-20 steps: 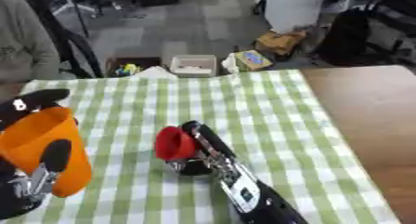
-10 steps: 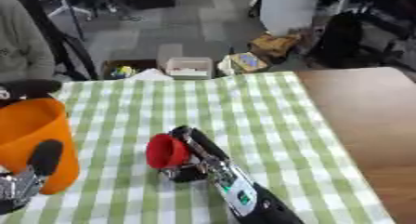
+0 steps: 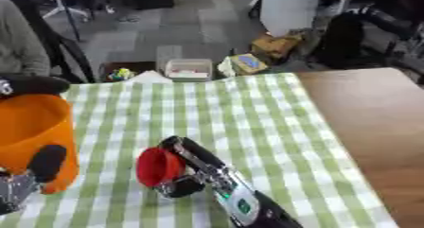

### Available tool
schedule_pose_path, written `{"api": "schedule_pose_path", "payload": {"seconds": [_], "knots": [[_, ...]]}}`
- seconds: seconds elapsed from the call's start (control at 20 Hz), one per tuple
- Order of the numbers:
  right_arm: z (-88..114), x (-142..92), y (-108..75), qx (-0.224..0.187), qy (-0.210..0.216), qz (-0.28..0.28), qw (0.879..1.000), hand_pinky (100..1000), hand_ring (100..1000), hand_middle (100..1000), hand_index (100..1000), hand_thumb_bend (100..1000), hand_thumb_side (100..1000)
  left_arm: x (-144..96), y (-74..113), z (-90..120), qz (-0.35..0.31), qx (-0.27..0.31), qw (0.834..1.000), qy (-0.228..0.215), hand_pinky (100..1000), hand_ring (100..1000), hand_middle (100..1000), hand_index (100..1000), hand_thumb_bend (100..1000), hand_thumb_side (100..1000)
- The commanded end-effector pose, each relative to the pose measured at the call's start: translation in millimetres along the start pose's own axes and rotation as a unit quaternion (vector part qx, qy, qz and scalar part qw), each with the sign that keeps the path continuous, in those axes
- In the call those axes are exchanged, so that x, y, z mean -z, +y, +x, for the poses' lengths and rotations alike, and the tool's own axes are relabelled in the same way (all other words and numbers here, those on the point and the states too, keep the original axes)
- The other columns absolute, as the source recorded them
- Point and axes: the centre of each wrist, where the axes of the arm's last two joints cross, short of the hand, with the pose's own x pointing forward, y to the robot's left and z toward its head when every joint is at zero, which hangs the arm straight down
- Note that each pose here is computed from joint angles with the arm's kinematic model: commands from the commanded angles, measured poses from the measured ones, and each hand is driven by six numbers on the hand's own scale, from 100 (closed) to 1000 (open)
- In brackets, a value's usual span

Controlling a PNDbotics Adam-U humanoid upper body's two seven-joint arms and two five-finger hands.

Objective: Pour the contents of one cup into another cup.

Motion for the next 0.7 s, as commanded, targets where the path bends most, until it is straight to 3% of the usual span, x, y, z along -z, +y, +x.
{"api": "schedule_pose_path", "payload": {"seconds": [0.05, 0.7], "knots": [[19, 16, -11.2, 0.002, -0.043, 0.009, 0.999, 412, 235, 139, 484, 100, 100, 5, 12.4, 6, -0.037, 0.044, 0.998, -0.012, 100, 234, 425, 787, 100, 182], [51, 33, -10.2, 0.053, -0.099, 0.069, 0.991, 405, 233, 137, 479, 100, 100, 13, 18.7, 4, -0.1, 0.112, 0.989, 0.017, 100, 228, 408, 774, 100, 135]]}}
